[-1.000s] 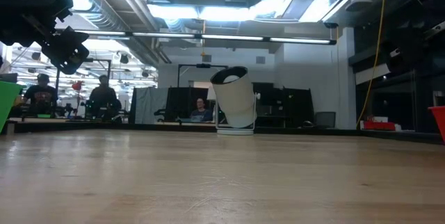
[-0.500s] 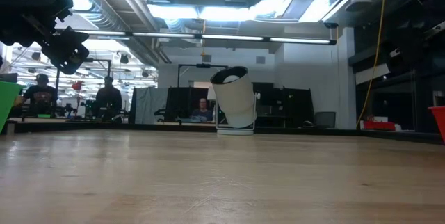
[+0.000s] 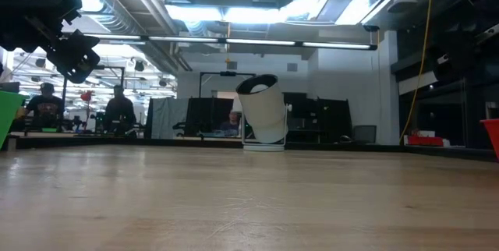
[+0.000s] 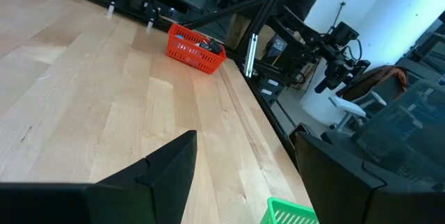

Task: Pick & Place Office items
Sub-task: Return to Home Position

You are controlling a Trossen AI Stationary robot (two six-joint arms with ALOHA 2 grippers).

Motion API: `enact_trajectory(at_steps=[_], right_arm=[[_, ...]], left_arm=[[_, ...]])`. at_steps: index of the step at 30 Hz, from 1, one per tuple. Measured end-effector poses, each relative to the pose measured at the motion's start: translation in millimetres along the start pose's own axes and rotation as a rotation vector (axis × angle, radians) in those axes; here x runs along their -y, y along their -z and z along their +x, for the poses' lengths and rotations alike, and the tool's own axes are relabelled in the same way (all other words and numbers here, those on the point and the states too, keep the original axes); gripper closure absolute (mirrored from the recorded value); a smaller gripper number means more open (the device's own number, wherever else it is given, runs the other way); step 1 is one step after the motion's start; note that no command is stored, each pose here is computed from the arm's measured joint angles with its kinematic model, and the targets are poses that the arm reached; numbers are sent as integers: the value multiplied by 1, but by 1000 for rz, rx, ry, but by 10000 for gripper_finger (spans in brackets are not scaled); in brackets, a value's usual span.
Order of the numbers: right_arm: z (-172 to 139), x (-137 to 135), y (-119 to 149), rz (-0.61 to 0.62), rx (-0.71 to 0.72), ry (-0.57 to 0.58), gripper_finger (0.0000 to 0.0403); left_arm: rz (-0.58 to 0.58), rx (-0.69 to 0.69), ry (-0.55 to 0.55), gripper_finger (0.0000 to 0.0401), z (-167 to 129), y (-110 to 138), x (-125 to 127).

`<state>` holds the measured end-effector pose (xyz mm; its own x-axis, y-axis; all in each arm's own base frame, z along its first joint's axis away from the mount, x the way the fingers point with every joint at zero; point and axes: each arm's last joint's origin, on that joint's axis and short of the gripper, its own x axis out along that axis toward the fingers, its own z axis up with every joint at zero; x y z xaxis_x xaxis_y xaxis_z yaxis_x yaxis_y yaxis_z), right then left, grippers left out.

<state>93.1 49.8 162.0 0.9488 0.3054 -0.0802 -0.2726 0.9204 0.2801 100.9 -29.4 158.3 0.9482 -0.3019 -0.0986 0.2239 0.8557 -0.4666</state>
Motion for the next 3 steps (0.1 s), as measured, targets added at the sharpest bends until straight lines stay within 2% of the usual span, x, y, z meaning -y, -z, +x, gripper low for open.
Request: enact_trajectory(at_steps=[3], right_arm=[[0, 0, 0, 0, 0, 0, 156]], left_arm=[[0, 0, 0, 162, 0, 0, 0]])
